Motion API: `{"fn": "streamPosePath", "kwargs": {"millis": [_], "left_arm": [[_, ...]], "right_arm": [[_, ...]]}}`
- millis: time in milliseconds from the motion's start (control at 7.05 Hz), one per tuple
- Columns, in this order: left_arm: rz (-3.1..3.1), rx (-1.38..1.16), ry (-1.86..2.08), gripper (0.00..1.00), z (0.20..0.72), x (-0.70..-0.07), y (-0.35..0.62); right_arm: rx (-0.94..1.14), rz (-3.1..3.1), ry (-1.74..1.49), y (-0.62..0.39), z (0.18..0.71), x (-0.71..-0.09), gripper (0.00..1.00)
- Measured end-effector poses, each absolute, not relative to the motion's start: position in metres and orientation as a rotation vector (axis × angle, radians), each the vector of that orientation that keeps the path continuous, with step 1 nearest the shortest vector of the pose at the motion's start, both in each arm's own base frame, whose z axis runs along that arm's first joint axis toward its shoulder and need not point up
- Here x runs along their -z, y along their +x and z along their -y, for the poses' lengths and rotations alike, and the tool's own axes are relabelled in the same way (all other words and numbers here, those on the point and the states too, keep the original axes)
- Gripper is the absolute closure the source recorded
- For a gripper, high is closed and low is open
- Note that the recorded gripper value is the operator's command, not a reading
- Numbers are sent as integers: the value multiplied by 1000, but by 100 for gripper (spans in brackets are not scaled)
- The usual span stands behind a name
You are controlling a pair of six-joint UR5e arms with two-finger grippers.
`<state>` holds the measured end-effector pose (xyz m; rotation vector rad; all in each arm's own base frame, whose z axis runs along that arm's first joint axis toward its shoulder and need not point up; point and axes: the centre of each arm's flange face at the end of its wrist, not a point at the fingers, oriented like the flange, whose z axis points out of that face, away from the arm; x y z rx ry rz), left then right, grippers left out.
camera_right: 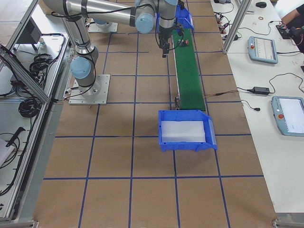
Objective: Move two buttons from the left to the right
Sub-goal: 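Lower the left gripper and grasp the yellow-capped button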
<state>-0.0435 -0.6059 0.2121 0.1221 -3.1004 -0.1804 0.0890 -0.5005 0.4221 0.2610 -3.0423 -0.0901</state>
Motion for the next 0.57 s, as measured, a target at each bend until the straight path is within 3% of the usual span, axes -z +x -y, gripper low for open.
{"fn": "streamPosePath", "kwargs": {"millis": [567], "left_arm": [[3140,112,123,79,615,-267,-39]], "right_arm": [[82,3045,252,89,501,-423,0]]}}
